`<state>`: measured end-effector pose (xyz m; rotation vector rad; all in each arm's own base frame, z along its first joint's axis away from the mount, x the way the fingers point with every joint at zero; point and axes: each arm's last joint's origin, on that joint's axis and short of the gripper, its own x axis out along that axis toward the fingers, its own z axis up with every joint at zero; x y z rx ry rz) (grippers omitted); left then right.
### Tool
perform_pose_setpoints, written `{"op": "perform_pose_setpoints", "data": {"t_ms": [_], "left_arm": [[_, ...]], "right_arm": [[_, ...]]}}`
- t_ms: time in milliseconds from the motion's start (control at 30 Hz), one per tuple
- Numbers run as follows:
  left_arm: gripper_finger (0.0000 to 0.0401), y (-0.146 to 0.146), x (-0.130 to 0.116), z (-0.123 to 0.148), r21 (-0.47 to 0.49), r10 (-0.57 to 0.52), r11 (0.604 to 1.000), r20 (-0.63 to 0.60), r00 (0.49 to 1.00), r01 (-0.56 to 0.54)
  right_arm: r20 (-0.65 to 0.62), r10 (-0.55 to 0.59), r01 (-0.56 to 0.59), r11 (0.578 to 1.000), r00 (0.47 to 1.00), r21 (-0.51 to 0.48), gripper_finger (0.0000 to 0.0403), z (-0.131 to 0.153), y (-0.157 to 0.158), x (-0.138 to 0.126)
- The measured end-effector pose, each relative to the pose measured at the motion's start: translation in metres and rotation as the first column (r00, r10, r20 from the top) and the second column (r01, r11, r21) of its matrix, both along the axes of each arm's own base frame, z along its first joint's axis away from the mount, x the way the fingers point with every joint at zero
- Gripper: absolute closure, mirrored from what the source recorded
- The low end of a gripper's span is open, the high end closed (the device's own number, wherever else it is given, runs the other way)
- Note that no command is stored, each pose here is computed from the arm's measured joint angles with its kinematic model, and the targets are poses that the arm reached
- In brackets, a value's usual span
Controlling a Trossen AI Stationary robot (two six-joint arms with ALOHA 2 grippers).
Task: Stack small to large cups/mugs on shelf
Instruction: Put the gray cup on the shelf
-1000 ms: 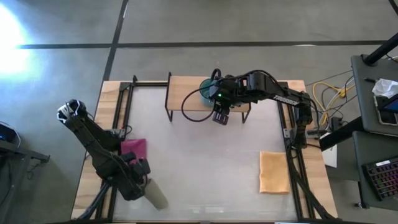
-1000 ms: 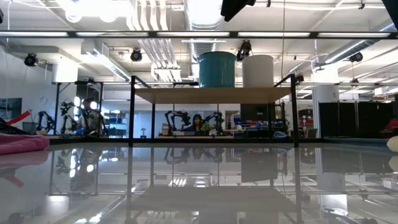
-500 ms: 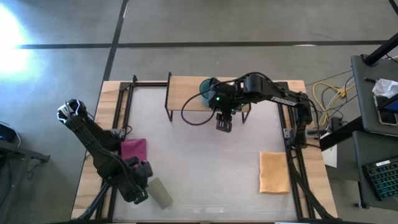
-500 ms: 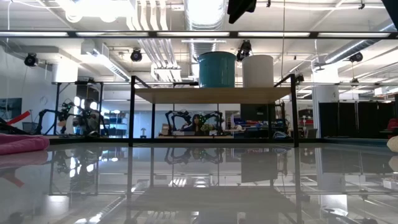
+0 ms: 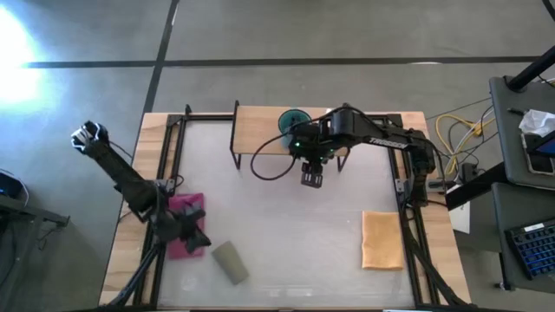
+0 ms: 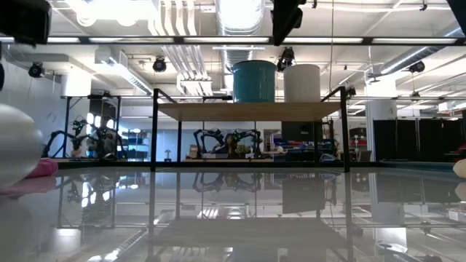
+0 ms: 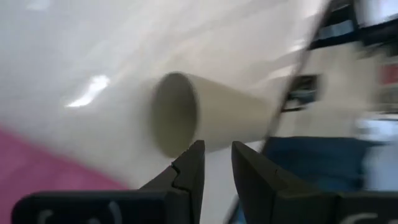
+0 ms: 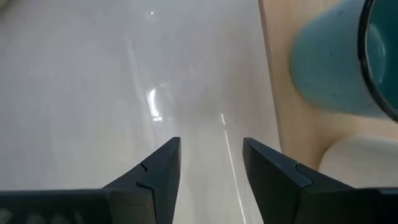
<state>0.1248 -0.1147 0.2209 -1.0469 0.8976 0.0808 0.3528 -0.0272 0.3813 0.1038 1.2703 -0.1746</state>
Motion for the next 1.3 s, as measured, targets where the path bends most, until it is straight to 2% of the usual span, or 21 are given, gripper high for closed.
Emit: {"op": "perform_pose_setpoints", "data": {"t_ms": [100,333,467,600,767,1000,1300], "left_arm": [[0.0335,0.011,-0.003,-0.014,-0.085,0.037,0.996,0.089,0.995,-0.029],[0.0335,0.024,-0.007,-0.041,-0.084,0.069,0.995,0.113,0.991,-0.059],[0.0335,0.026,0.000,-0.051,-0.113,0.081,0.992,0.203,0.976,-0.058],[0.0335,0.028,0.007,-0.064,-0.108,0.090,0.992,0.224,0.970,-0.068],[0.0335,0.025,0.016,-0.071,-0.093,0.049,0.995,0.237,0.970,-0.028],[0.0335,0.017,0.031,-0.071,-0.152,0.033,0.988,0.290,0.956,0.012],[0.0335,0.009,0.041,-0.081,-0.154,0.001,0.987,0.263,0.965,0.041]], "right_arm": [[-0.015,-0.018,0.018,1.000,1.000,0.007,0.0236,-0.003,0.000,-0.002],[-0.016,-0.063,0.063,0.998,0.998,0.021,0.0236,-0.003,0.001,-0.009],[-0.010,-0.082,0.082,0.996,0.997,0.021,0.0236,-0.001,-0.003,-0.011],[-0.007,-0.095,0.095,0.995,0.995,0.022,0.0236,-0.002,-0.006,-0.011],[-0.007,-0.108,0.108,0.994,0.994,0.022,0.0236,-0.002,-0.011,-0.011],[-0.007,-0.120,0.120,0.993,0.993,0.020,0.0236,-0.002,-0.017,-0.012],[-0.007,-0.115,0.115,0.993,0.993,0.013,0.0236,-0.002,-0.023,-0.012]]}}
